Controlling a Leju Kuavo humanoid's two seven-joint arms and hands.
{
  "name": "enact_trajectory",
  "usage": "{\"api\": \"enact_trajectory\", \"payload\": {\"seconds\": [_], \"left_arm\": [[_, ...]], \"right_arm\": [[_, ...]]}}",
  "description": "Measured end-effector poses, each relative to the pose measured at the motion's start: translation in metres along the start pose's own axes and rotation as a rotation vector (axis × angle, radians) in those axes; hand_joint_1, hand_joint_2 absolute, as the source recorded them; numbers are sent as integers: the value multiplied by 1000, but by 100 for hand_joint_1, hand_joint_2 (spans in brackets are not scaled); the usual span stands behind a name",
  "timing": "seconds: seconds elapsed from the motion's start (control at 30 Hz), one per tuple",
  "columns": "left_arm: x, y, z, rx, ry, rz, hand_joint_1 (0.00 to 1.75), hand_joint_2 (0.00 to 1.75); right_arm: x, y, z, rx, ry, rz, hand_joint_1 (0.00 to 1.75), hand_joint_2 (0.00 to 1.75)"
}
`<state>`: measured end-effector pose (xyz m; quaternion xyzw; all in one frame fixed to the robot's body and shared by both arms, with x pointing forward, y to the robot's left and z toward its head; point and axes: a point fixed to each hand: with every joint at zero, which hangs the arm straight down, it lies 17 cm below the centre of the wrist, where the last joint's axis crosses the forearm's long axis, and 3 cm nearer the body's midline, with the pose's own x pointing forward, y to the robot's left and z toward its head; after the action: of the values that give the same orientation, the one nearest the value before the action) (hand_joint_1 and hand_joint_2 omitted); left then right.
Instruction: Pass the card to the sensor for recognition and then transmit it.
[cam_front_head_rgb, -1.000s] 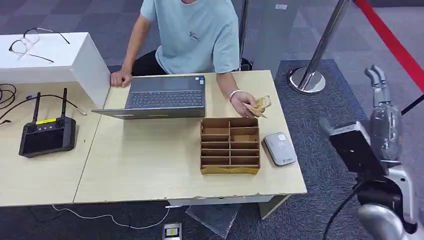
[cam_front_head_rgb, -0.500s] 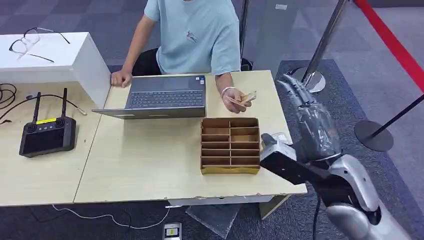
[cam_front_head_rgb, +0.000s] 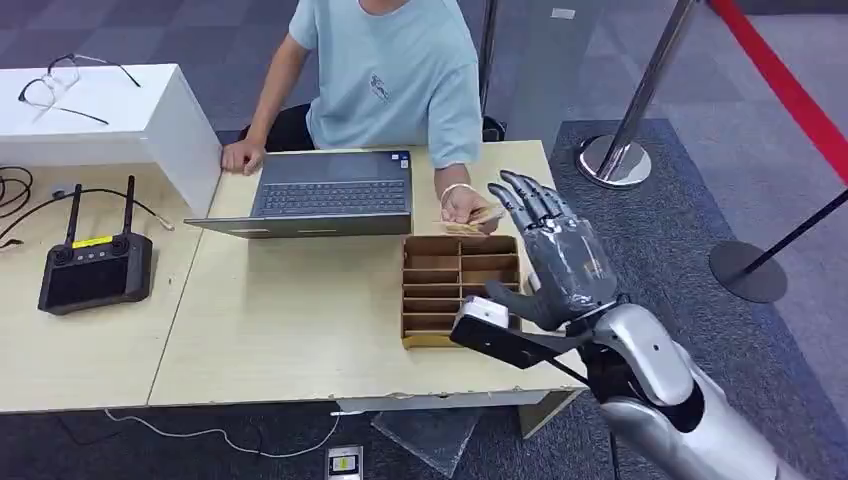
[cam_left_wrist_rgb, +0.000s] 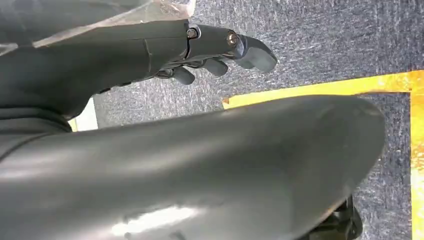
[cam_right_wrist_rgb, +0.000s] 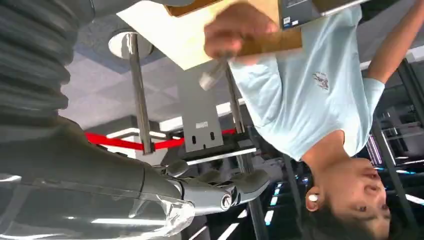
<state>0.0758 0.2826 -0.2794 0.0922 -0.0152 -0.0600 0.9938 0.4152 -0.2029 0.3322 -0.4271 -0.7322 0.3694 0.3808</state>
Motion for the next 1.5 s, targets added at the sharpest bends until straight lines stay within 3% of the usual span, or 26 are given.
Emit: {"api": "enact_trajectory", "payload": {"seconds": [0.03,0.07,1.17,1.2,1.23,1.27,1.5], "left_arm": [[0,-1,0,-1,0,0,0,0],[0,-1,0,-2,-1,0,0,175],[1,-6,1,-4,-6,-12,0,175],[1,-6,1,-4,-6,-12,0,175],[1,-6,1,-4,-6,-12,0,175],[1,-6,1,-4,-5,-12,0,175],[0,-6,1,-4,-2,-13,0,175]], "right_arm": [[0,2,-1,3,0,5,0,175],[0,5,-2,5,0,9,0,175],[8,60,5,89,-2,-61,0,175],[8,60,5,90,-2,-62,9,175],[7,62,5,91,0,-63,30,175],[7,62,6,93,0,-63,148,175],[5,69,7,111,4,-72,166,175]]}}
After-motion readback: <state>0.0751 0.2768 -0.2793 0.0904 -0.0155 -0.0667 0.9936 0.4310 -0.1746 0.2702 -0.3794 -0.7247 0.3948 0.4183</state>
